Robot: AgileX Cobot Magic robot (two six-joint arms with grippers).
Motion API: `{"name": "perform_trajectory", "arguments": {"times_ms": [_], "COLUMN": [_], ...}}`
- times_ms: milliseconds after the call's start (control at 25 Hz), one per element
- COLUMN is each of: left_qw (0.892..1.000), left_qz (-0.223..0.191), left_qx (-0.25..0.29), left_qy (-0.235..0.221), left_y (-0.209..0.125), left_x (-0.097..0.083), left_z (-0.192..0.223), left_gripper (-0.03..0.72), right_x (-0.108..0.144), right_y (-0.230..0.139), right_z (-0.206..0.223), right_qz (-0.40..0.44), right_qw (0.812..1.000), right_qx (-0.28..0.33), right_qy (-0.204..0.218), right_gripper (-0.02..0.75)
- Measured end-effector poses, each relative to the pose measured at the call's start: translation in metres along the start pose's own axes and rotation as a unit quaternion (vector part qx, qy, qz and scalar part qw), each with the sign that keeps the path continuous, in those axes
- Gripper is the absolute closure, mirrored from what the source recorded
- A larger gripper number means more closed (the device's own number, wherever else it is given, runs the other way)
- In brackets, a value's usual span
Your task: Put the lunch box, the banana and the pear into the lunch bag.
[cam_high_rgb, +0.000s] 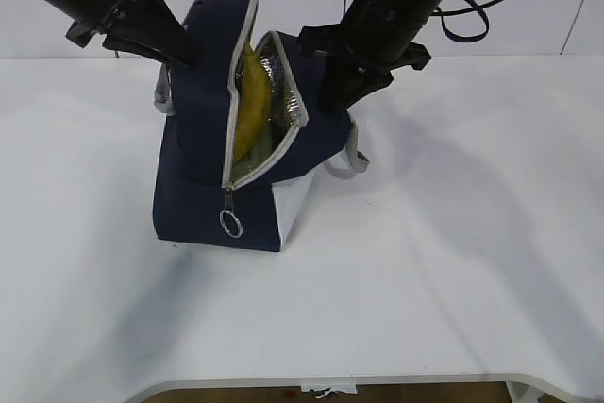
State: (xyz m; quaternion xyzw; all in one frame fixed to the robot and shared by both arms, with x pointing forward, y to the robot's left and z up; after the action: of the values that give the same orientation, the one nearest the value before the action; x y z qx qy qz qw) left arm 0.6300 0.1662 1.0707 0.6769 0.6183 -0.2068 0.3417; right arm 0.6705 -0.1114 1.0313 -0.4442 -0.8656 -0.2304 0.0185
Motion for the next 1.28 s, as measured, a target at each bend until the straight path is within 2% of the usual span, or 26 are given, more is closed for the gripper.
{"name": "perform_trajectory", "arguments": {"times_ms": [80,240,320,360,480,800,1280], "left_qw": [1.0,1.0,1.0,0.999,0.998,0.997,0.997], "left_qz": [0.001,0.009,0.012,0.021,0.031,0.044,0.049], "left_qx": [0.001,0.008,0.012,0.023,0.033,0.009,-0.012], "left_qy": [0.0,-0.005,-0.011,-0.017,-0.031,-0.056,-0.056], "left_y": [0.0,-0.004,-0.005,-0.01,-0.016,-0.021,-0.019], "left_x": [-0.001,-0.009,-0.014,-0.024,-0.038,-0.064,-0.069], "left_z": [0.0,0.008,0.011,0.019,0.029,0.048,0.053], "left_gripper": [0.673,0.673,0.673,0.673,0.673,0.673,0.673], "right_x": [0.0,0.001,0.0,0.0,0.001,0.007,0.006], "right_y": [0.0,0.001,0.001,0.001,0.0,-0.008,-0.008], "right_z": [0.0,-0.007,-0.015,-0.022,-0.044,-0.099,-0.097], "right_qz": [-0.007,-0.015,-0.025,-0.03,-0.03,-0.012,-0.005], "right_qw": [1.0,1.0,0.999,0.999,0.996,0.987,0.987], "right_qx": [0.002,-0.002,-0.004,-0.007,-0.012,-0.036,-0.035], "right_qy": [0.001,-0.008,-0.026,-0.038,-0.077,-0.158,-0.157], "right_gripper": [0.72,0.731,0.731,0.732,0.733,0.734,0.732]}}
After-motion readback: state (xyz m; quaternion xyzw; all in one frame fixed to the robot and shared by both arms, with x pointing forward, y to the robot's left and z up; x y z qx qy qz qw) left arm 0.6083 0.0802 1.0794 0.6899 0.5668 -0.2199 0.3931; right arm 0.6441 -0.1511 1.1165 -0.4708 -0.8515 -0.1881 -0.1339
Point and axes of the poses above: a point on each arm's last joint axis where the gripper is mounted, z pointing out along that axis toward the gripper, x along the wrist's bending axis when the last joint is at zero, y = z × x, the point moved 1 cm from there along z, pointing out along that axis toward the gripper, and after that the axes turned 15 degrees about -z, right-handed, at the moved point
